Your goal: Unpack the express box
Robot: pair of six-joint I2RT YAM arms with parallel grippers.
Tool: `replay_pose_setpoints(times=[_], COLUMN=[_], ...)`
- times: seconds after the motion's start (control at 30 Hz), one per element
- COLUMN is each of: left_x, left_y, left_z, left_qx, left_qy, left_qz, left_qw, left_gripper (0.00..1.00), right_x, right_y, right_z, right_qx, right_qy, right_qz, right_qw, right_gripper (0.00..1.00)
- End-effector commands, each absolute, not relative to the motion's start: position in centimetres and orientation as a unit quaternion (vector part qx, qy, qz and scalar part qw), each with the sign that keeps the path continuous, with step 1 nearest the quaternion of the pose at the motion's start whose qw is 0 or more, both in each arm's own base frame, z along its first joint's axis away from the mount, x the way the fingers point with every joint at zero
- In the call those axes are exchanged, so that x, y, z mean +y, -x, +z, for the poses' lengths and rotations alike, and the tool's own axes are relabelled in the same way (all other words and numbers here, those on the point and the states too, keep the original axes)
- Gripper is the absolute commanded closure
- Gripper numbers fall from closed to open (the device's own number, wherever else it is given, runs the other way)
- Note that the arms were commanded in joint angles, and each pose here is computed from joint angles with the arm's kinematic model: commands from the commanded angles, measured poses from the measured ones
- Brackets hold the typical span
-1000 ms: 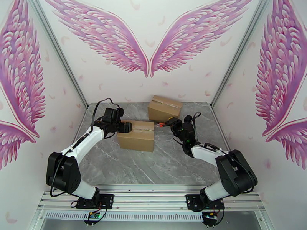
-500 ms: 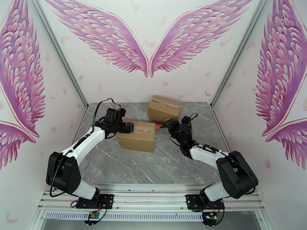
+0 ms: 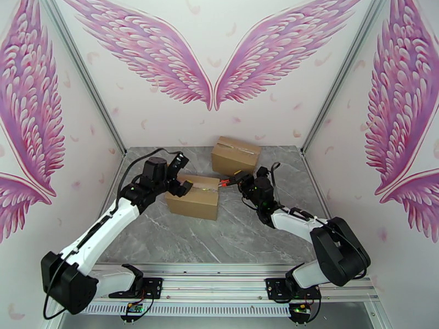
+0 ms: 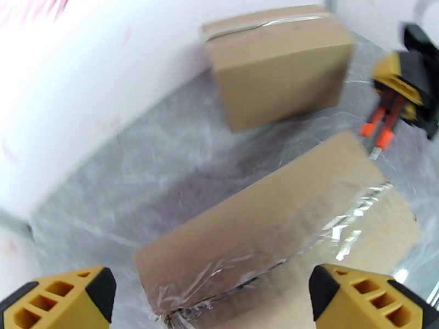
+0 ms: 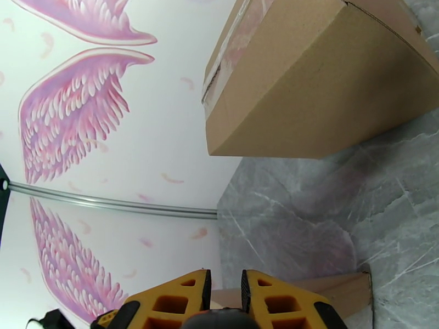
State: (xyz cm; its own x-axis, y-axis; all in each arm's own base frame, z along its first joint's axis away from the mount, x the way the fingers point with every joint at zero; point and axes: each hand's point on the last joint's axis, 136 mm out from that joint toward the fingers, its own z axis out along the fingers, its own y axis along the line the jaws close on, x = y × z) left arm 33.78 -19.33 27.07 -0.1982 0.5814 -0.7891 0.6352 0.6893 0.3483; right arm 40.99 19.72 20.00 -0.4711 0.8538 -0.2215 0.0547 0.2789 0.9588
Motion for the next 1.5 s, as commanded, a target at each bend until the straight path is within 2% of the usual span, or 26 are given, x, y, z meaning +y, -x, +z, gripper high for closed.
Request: replay_pose_setpoints(times=[0.0, 0.17, 0.27, 0.47, 0.7, 0.97, 1.47], left_x=[-22.3, -26.5, -28.0, -29.7, -30.5, -29.7, -27.2], left_y=[-30.4, -26.9, -26.9, -27.9, -31.0, -32.2, -36.0], left_z=[25.9, 22.8, 21.0, 19.2, 19.7, 19.7, 19.1], left_qx=[0.660, 0.591, 0.551, 0.525, 0.544, 0.579, 0.651], left_qy=[-0.566, -0.669, -0.711, -0.748, -0.715, -0.702, -0.625], left_qz=[0.021, 0.013, 0.049, 0.055, 0.062, 0.000, -0.004], left_qw=[0.494, 0.450, 0.434, 0.401, 0.434, 0.416, 0.431], left_gripper=[0.01, 0.01, 0.01, 0.01, 0.01, 0.01, 0.01], right_x=[21.1, 21.2, 21.3, 21.4, 21.9, 22.7, 23.8], right_y=[-40.8, -40.7, -40.8, -40.9, -40.9, -40.6, -39.7], right_z=[20.1, 20.2, 20.3, 20.4, 20.5, 20.6, 20.7], right_qx=[0.706, 0.711, 0.713, 0.719, 0.726, 0.737, 0.757], right_qy=[-0.313, -0.309, -0.306, -0.299, -0.288, -0.265, -0.236], right_qz=[0.513, 0.510, 0.511, 0.509, 0.515, 0.529, 0.537], right_qw=[0.375, 0.372, 0.371, 0.365, 0.353, 0.326, 0.287], right_gripper=[1.00, 1.00, 1.00, 1.00, 1.00, 1.00, 1.00])
